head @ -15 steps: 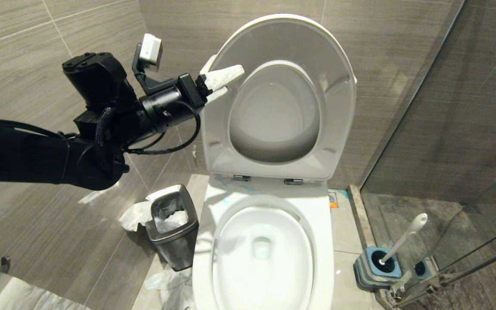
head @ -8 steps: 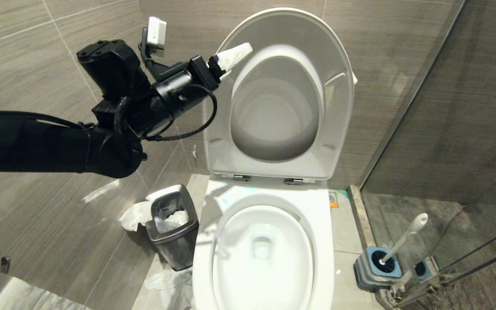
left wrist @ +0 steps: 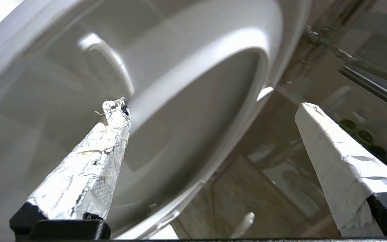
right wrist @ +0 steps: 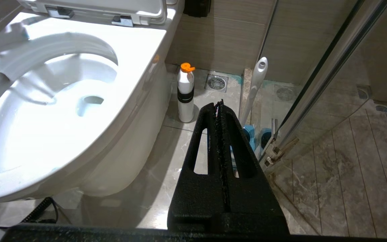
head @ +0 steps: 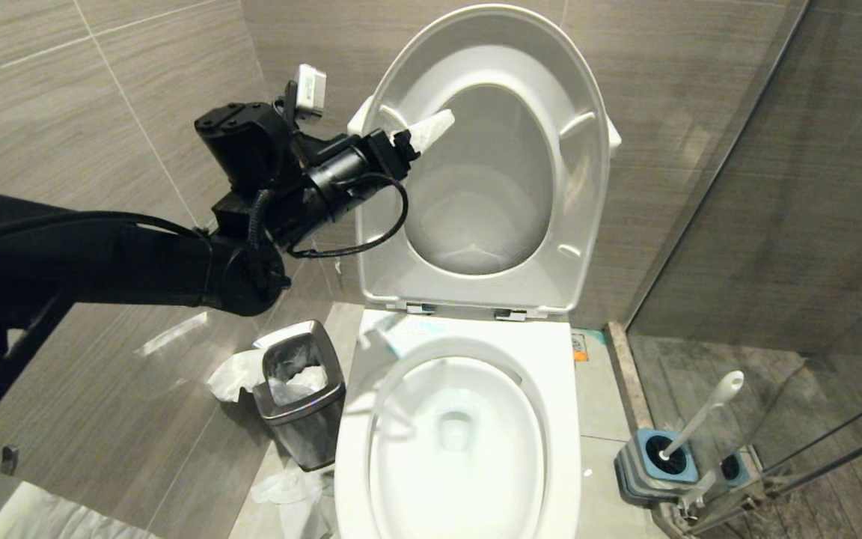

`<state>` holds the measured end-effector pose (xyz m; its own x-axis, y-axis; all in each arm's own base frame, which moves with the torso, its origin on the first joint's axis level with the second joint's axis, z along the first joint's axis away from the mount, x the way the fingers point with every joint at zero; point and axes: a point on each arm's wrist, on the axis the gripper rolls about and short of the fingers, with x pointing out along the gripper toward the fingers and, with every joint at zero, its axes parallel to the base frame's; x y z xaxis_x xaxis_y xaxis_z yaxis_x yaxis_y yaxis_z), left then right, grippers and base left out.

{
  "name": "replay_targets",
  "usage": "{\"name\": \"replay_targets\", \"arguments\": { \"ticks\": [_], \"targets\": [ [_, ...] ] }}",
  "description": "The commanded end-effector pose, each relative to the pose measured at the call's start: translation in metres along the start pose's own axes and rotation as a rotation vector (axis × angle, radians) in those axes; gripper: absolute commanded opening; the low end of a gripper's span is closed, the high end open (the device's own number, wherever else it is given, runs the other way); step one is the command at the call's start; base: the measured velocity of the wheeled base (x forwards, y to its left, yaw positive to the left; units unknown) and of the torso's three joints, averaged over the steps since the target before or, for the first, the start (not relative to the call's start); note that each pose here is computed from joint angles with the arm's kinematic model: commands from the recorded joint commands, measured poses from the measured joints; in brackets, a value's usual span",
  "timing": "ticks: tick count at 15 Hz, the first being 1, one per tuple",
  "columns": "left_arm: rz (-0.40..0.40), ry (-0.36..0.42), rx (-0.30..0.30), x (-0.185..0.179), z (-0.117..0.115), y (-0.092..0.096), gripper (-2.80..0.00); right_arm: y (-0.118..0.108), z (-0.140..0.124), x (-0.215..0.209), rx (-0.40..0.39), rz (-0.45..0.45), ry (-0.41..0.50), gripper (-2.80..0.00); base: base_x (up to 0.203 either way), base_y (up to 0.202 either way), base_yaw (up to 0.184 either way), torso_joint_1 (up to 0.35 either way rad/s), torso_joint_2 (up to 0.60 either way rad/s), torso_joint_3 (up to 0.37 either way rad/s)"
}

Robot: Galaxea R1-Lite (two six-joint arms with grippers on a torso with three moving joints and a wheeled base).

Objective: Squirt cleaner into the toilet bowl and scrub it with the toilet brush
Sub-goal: Use the left hand to lift the toilet lid slightly

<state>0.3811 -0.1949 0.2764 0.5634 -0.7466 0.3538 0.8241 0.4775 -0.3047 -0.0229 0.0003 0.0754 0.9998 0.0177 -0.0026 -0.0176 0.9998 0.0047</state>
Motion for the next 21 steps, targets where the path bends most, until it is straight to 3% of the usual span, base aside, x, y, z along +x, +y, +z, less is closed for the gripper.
{"name": "replay_targets", "arguments": {
  "ticks": [1, 9, 17, 21],
  "targets": [
    [0.015, -0.002, 0.004, 0.008, -0.01, 0.007, 0.0, 0.0, 0.0, 0.0, 0.0, 0.002, 0.001, -2.8, 0.0, 0.0, 0.0, 0.0, 0.0, 0.0],
    [0.104, -0.043, 0.029, 0.021, -0.019, 0.023, 0.0, 0.0, 0.0, 0.0, 0.0, 0.001, 0.001, -2.8, 0.0, 0.0, 0.0, 0.0, 0.0, 0.0],
    [0.209, -0.068, 0.103, 0.02, -0.026, 0.03, 0.0, 0.0, 0.0, 0.0, 0.0, 0.001, 0.001, -2.8, 0.0, 0.0, 0.0, 0.0, 0.0, 0.0],
    [0.207, -0.118, 0.092, 0.018, -0.006, 0.016, 0.0, 0.0, 0.0, 0.0, 0.0, 0.001, 0.001, -2.8, 0.0, 0.0, 0.0, 0.0, 0.0, 0.0]
  ]
}}
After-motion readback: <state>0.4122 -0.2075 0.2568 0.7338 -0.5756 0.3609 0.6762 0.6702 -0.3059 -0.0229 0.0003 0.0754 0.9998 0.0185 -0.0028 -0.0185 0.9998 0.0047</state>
